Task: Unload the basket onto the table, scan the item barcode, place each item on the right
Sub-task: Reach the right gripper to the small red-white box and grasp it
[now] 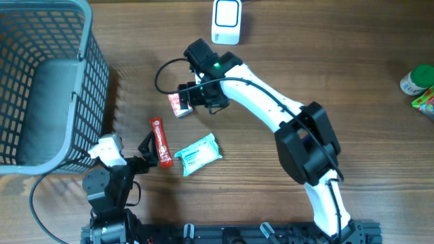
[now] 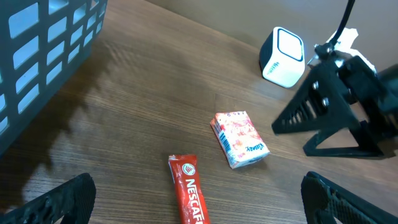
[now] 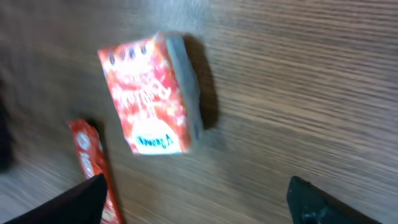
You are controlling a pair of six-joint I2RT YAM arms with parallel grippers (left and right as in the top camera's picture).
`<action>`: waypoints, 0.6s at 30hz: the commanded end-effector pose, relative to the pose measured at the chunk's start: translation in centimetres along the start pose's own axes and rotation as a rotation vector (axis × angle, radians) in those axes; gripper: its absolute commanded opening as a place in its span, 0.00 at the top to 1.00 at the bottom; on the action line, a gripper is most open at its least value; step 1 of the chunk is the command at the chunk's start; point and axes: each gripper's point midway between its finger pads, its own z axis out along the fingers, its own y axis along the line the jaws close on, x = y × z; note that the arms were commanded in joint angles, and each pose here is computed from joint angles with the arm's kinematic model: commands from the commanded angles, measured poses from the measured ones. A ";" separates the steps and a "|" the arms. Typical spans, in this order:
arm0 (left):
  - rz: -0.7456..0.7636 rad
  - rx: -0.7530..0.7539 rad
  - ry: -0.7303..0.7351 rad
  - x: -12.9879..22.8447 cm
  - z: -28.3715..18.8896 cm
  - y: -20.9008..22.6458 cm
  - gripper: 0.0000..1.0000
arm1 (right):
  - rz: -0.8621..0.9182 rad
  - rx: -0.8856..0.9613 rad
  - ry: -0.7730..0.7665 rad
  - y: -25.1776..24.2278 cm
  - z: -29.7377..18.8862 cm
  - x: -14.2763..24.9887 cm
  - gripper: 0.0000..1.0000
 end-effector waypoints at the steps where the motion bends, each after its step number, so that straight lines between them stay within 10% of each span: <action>1: -0.005 0.002 0.006 0.2 0.0 0.0 0.00 | 0.295 -0.050 0.007 0.5 -0.7 -0.4 0.23; 18: -0.005 0.002 0.006 0.2 0.0 0.0 0.00 | 0.612 -0.002 0.052 0.4 4.3 0.9 0.26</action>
